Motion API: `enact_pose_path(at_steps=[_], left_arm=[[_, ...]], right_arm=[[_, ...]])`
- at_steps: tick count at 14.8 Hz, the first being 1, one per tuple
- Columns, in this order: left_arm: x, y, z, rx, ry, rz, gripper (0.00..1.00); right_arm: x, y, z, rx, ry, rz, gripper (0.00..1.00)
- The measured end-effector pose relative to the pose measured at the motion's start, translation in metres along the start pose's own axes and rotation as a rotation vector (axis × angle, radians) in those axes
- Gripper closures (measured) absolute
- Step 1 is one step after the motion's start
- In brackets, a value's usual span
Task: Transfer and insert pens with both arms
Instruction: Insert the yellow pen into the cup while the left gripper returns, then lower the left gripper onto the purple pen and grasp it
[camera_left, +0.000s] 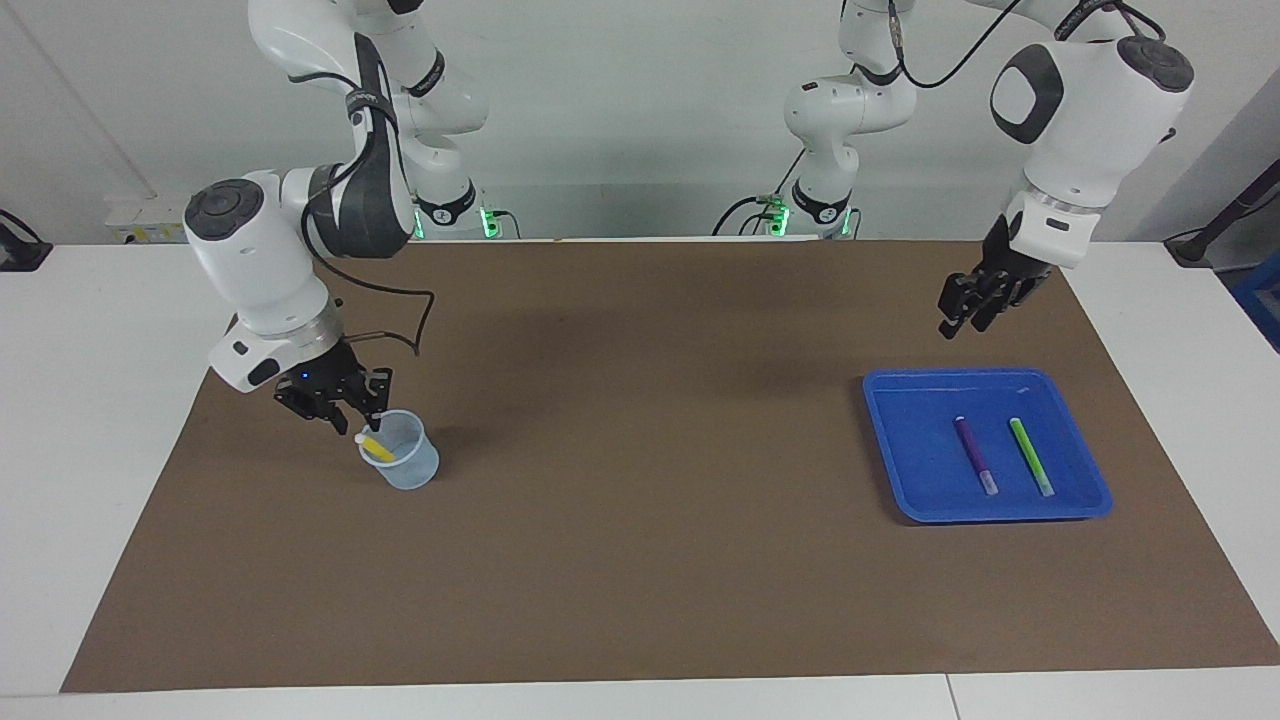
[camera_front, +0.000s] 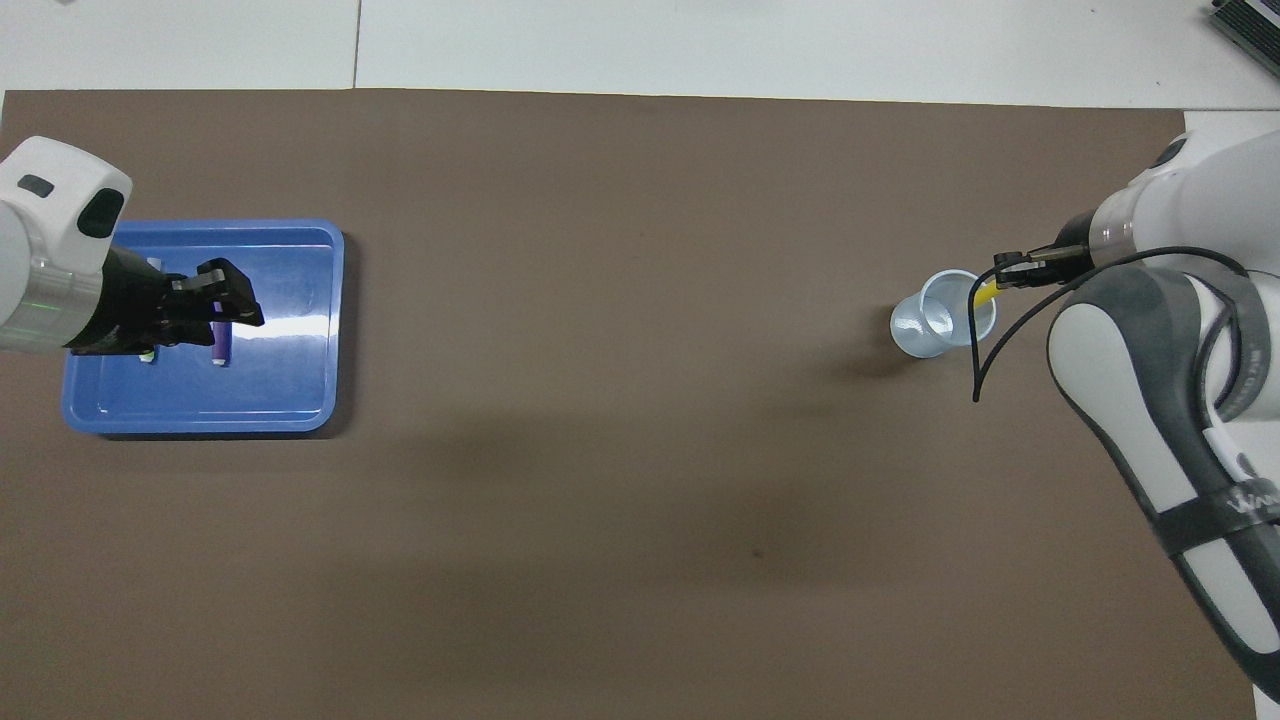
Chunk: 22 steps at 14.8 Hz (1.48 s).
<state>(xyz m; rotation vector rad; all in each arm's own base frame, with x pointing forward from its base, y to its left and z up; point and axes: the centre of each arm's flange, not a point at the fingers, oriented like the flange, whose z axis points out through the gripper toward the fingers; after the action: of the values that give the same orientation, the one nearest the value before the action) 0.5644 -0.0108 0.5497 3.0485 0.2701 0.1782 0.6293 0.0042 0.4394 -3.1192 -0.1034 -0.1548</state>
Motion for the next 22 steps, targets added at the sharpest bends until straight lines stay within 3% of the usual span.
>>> enact_pose_path(at_steps=[4, 5, 12, 17, 22], left_arm=[[0.028, -0.02, 0.05, 0.059, 0.058, 0.058, 0.43], [0.037, -0.025, 0.068, 0.065, 0.07, 0.066, 0.43], [0.07, -0.06, 0.167, 0.112, 0.104, 0.106, 0.43], [0.067, -0.087, 0.228, 0.137, 0.058, 0.152, 0.44], [0.058, -0.104, 0.245, 0.131, 0.052, 0.161, 0.44]], right_arm=[[0.001, 0.0, -0.011, 0.0, -0.01, 0.0, 0.03], [0.002, 0.001, -0.021, 0.0, -0.018, 0.001, 0.0], [-0.022, 0.012, -0.135, -0.011, -0.067, 0.019, 0.0], [-0.026, -0.011, -0.137, -0.021, -0.084, -0.025, 0.0], [-0.03, -0.014, -0.132, -0.019, -0.122, -0.029, 0.0]])
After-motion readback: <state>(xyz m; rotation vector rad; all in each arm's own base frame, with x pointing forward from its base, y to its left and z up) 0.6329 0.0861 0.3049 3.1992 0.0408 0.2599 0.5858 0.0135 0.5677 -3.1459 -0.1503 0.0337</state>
